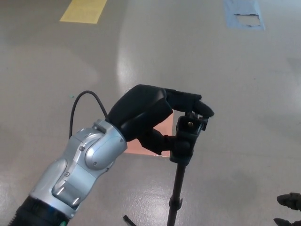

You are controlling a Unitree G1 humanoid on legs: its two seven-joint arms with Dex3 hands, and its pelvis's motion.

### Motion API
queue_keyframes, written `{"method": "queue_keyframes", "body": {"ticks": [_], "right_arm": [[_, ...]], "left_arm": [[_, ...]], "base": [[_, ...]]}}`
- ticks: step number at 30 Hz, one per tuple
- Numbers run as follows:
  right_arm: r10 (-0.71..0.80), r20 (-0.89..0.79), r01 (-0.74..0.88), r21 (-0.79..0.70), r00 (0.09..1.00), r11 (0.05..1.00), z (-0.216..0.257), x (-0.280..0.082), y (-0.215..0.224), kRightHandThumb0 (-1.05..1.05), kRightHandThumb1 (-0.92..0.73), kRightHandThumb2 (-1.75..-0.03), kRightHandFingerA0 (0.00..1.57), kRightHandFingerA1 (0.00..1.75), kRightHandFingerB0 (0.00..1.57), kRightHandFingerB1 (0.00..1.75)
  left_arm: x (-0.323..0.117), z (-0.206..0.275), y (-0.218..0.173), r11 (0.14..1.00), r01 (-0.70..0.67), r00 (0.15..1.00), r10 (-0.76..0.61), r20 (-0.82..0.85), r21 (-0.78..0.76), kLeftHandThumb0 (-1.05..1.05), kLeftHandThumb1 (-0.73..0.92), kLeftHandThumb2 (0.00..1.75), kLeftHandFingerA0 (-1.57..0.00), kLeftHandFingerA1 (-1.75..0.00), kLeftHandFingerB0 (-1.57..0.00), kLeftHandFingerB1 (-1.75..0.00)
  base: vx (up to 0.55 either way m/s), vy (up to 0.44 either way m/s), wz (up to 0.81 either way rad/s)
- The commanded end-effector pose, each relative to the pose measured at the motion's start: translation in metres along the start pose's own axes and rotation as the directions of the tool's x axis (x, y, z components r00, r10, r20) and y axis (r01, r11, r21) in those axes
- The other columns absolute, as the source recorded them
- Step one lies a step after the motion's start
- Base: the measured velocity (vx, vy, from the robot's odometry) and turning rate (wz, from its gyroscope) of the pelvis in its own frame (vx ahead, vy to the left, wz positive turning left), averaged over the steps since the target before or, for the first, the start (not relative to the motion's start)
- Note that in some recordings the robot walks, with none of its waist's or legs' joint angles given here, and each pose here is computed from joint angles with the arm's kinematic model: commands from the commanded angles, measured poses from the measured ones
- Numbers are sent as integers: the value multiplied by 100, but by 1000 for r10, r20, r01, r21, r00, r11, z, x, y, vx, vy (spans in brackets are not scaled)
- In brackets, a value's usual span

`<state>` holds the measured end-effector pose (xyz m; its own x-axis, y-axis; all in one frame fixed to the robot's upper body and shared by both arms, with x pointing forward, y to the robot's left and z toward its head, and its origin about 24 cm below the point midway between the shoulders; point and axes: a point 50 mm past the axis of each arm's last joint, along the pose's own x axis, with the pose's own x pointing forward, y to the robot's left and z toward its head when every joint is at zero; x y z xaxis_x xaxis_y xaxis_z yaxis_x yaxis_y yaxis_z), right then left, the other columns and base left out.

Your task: The robot uses its left hand to grab the top of a phone stand kept on the floor and rotates it anti-clockwise

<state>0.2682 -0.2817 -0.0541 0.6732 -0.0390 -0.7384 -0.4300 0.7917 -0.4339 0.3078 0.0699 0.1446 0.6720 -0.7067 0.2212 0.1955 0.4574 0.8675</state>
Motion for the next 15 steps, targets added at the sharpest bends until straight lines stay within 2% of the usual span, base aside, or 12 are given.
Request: {"method": "queue_keyframes", "body": {"ticks": [1, 6, 7, 8, 9, 15], "right_arm": [[-21, -4, 21, 3, 1000, 1000, 1, -2, -8, -37, -80, -63, 38, 38, 3, 24], [-23, -3, 23, -3, 1000, 1000, 3, -1, -8, -38, -78, -66, 36, 40, 7, 20], [-25, -3, 25, -7, 1000, 1000, 4, -1, -9, -39, -79, -67, 28, 37, 9, 21], [-26, -3, 26, -10, 1000, 1000, 4, -1, -9, -39, -79, -67, 28, 37, 9, 21], [-27, -1, 27, -12, 1000, 1000, 5, -1, -10, -46, -68, -81, 30, 46, 7, 27], [-32, 10, 32, -21, 999, 999, 9, -1, -11, -48, -68, -81, 36, 49, 7, 29]], "left_arm": [[0, -1, 2, 999, -18, 1000, 19, 17, -29, -15, 76, 64, -103, -65, -86, -51], [0, -2, 2, 999, -22, 1000, 23, 15, -25, -17, 73, 63, -104, -64, -85, -51], [0, -2, 2, 999, -26, 999, 26, 19, -26, -12, 73, 63, -104, -65, -85, -52], [0, -3, 2, 999, -28, 999, 29, 23, -28, -12, 73, 63, -104, -65, -85, -52], [1, -3, 2, 999, -31, 999, 32, 26, -30, -12, 74, 63, -104, -66, -85, -52], [1, -5, 4, 999, -43, 999, 43, 27, -17, -13, 74, 63, -104, -68, -86, -51]], "base": [[0, 0, 0], [0, 0, 0], [0, 0, 0], [0, 0, 0], [0, 0, 0], [0, 0, 0]]}}
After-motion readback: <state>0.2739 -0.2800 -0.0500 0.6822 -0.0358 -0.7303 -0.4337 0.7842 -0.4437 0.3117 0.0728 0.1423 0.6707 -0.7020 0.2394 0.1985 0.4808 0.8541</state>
